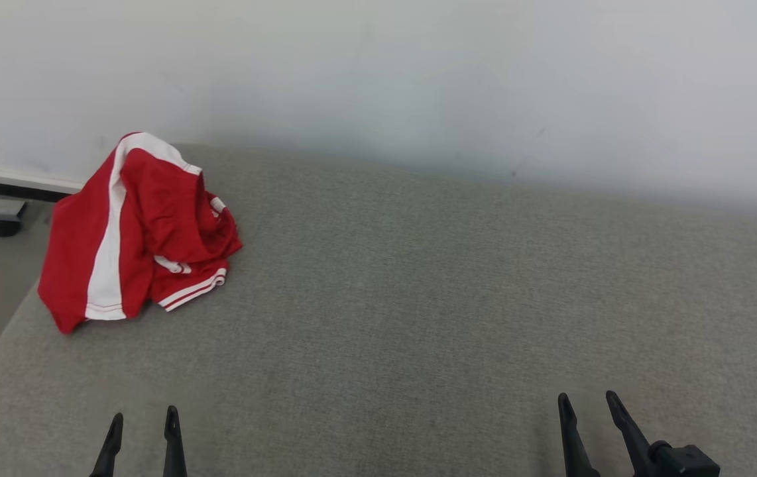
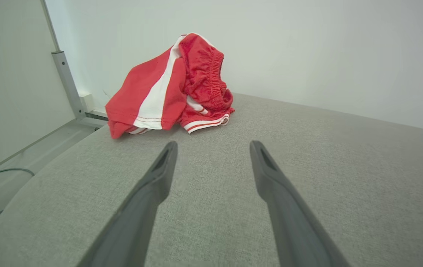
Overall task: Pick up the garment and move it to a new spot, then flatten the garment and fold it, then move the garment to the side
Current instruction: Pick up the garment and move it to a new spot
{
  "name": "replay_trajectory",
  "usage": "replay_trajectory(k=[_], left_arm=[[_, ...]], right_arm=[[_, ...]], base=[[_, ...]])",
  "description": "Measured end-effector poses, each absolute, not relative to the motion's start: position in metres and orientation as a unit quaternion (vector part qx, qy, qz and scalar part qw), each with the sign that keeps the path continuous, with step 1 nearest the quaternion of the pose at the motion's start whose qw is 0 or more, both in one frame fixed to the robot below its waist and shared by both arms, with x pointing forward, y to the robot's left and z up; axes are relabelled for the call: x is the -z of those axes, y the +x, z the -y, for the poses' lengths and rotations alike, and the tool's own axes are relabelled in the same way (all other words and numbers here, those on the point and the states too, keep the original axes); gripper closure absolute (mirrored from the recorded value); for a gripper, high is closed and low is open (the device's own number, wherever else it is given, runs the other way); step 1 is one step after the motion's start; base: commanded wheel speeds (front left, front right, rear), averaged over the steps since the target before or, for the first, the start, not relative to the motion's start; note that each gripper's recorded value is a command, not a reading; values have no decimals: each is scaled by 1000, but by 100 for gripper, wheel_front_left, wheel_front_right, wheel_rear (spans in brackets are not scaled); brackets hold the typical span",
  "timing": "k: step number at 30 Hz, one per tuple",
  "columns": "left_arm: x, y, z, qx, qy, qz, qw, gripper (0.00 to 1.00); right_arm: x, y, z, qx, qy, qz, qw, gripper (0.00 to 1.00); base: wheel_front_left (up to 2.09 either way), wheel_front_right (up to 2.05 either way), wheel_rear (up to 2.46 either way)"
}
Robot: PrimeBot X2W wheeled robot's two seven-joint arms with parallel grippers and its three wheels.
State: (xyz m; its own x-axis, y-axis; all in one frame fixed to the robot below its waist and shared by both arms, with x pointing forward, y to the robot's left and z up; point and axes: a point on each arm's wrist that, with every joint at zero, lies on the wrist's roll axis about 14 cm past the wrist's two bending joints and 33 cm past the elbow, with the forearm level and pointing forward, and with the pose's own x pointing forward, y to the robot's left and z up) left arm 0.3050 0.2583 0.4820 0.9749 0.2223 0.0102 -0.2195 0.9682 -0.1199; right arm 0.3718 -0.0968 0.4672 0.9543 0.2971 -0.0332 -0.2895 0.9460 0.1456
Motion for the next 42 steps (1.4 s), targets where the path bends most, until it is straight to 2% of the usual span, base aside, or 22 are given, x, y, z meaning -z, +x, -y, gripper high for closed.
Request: replay_trajectory(k=[27, 42], left_arm=[[-478, 203, -343, -291, -48, 16, 955, 0], [-476, 193, -350, -313, -46, 11, 949, 0]], right_arm=[[-467, 374, -9, -302, 65, -41, 950, 0], [-468, 376, -16, -311, 66, -39, 947, 0]], base=[[0, 0, 0], [0, 0, 0]])
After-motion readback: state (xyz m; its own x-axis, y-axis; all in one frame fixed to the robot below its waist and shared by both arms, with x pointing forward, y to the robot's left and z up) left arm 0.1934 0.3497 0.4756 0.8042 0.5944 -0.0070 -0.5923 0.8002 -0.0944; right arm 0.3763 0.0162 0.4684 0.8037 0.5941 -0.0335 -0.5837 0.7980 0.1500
